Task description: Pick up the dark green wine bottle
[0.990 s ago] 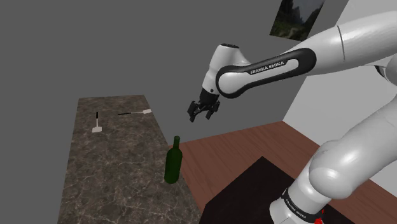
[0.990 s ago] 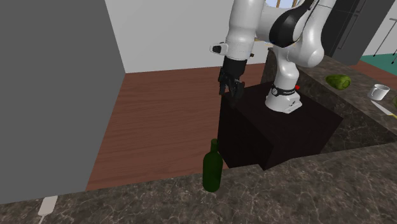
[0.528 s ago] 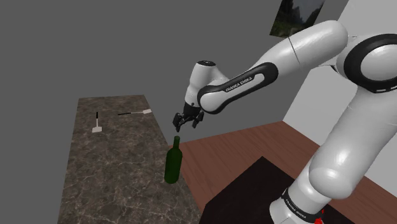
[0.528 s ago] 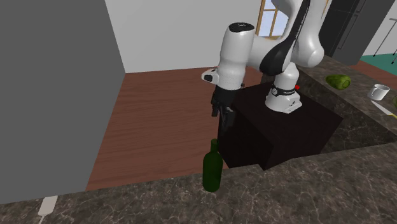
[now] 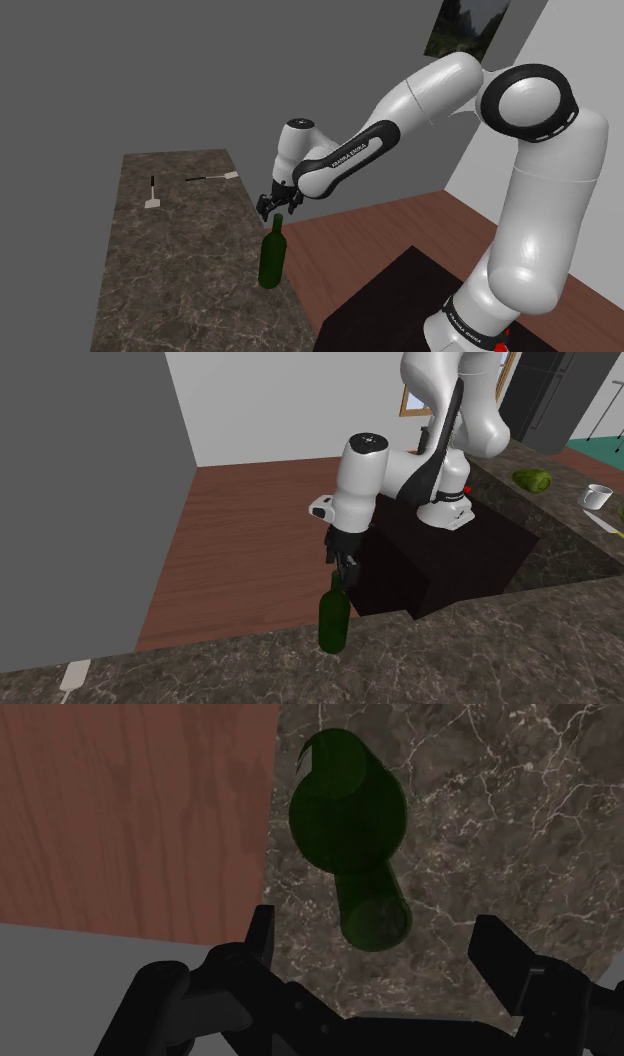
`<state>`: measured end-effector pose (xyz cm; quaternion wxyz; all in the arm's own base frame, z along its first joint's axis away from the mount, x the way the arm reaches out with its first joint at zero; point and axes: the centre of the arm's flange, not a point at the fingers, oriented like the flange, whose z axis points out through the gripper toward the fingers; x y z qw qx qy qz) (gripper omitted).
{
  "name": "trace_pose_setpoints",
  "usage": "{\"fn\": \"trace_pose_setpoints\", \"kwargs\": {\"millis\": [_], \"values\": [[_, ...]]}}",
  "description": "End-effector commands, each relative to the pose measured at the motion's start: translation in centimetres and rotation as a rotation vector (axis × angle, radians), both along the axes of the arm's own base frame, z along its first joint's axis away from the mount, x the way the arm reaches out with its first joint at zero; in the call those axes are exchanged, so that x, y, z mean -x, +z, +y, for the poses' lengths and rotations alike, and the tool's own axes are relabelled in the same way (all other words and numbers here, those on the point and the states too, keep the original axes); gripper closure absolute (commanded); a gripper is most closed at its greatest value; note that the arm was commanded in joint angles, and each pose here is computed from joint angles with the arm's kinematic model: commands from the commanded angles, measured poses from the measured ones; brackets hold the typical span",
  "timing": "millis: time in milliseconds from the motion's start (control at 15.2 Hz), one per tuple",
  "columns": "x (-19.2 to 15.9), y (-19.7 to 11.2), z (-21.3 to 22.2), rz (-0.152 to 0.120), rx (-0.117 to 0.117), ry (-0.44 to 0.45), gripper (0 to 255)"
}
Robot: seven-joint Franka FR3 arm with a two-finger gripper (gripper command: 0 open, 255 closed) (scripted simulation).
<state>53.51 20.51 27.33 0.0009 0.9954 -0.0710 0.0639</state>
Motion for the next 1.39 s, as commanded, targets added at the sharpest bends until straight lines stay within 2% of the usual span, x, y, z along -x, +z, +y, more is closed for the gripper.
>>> {"fn": "trace_pose_setpoints", "kwargs": {"millis": [0,198,330,396,990,1320], "values": [[-0.1,-1.1,0.0,-0.001,0.000,0.000,0],[-0.1,-3.0,0.0,-0.001,0.000,0.000,0],[0.0,-3.0,0.0,-0.001,0.000,0.000,0],[0.0,-3.0,0.0,-0.001,0.000,0.000,255],[-0.1,-3.0,0.0,-0.001,0.000,0.000,255],[-0.1,-0.3,0.0,-0.001,0.000,0.000,255]]}}
